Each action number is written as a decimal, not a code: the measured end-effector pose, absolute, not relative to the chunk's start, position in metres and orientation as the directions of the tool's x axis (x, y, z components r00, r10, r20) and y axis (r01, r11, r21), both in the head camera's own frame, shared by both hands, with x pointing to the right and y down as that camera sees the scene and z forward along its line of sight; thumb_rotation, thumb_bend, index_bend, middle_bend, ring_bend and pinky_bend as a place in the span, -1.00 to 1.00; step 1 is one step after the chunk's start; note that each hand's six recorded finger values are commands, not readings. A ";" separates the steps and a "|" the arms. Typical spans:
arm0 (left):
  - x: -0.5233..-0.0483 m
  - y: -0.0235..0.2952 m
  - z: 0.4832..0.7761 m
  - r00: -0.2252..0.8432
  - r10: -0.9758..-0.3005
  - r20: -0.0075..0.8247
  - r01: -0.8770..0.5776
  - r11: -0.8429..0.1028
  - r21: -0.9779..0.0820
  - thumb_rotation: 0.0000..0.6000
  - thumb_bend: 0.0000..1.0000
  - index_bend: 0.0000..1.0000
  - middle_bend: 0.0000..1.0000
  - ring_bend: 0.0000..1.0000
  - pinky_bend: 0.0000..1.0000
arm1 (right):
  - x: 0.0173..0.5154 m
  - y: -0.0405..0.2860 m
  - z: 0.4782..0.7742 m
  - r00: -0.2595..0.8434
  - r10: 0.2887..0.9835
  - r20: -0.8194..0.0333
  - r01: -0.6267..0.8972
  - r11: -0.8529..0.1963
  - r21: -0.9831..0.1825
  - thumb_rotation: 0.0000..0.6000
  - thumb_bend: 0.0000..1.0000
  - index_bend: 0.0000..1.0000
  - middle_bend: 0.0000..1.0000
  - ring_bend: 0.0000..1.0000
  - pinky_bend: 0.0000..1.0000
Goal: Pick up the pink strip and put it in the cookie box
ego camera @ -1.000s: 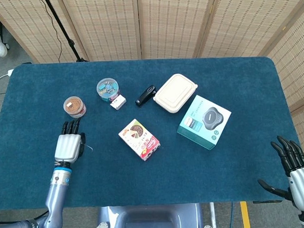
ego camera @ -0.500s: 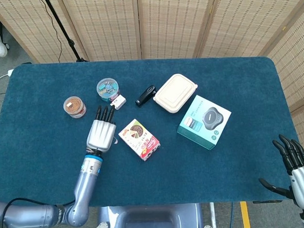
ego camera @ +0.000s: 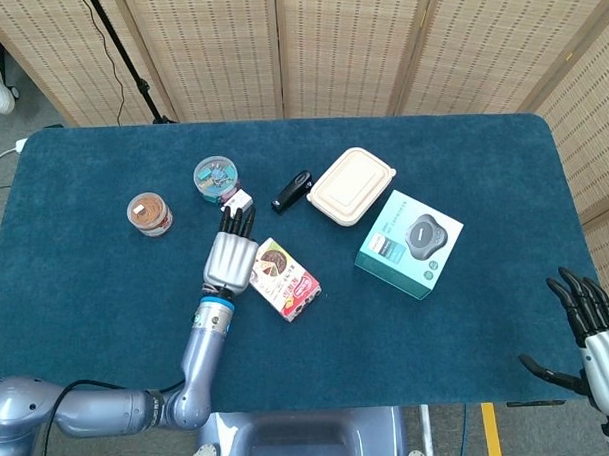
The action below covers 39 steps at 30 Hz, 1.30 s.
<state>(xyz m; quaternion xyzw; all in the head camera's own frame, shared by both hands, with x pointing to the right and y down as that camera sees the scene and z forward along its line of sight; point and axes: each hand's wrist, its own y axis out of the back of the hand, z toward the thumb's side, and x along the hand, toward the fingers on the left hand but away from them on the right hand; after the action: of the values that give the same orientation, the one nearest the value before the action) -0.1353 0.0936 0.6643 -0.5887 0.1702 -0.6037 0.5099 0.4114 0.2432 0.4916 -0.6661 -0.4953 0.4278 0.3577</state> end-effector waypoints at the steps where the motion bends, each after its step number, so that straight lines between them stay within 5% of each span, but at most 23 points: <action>1: -0.132 0.094 0.666 0.214 -0.813 0.541 0.425 -0.421 -0.801 1.00 -0.01 0.27 -1.00 -1.00 -1.00 | 0.412 0.243 0.492 0.142 0.966 -0.217 0.355 -0.255 -0.900 1.00 -1.00 -1.00 -1.00 -1.00 -1.00; 19: -0.091 0.104 0.683 0.258 -0.792 0.553 0.469 -0.399 -0.788 1.00 -0.01 0.18 -1.00 -1.00 -1.00 | 0.416 0.239 0.493 0.136 0.964 -0.230 0.367 -0.264 -0.892 1.00 -1.00 -1.00 -1.00 -1.00 -1.00; 26: -0.087 0.107 0.682 0.262 -0.790 0.555 0.444 -0.412 -0.796 1.00 -0.07 -0.49 -1.00 -1.00 -1.00 | 0.414 0.240 0.494 0.144 0.962 -0.233 0.365 -0.271 -0.891 1.00 -1.00 -1.00 -1.00 -1.00 -1.00; 32: -0.088 0.106 0.671 0.276 -0.796 0.538 0.419 -0.404 -0.813 1.00 -0.10 -0.87 -1.00 -1.00 -1.00 | 0.412 0.242 0.495 0.148 0.961 -0.235 0.357 -0.274 -0.893 1.00 -1.00 -1.00 -1.00 -1.00 -1.00; 39: -0.101 0.100 0.646 0.313 -0.805 0.504 0.309 -0.416 -0.855 1.00 -0.36 -1.00 -1.00 -1.00 -1.00 | 0.410 0.243 0.497 0.152 0.958 -0.244 0.341 -0.283 -0.896 1.00 -1.00 -1.00 -1.00 -1.00 -1.00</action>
<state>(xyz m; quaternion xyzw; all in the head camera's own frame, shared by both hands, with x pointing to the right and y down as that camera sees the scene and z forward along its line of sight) -0.1014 0.0995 0.6456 -0.6344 0.1954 -0.5525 0.5040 0.4103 0.2430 0.4973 -0.6716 -0.4836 0.4361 0.3534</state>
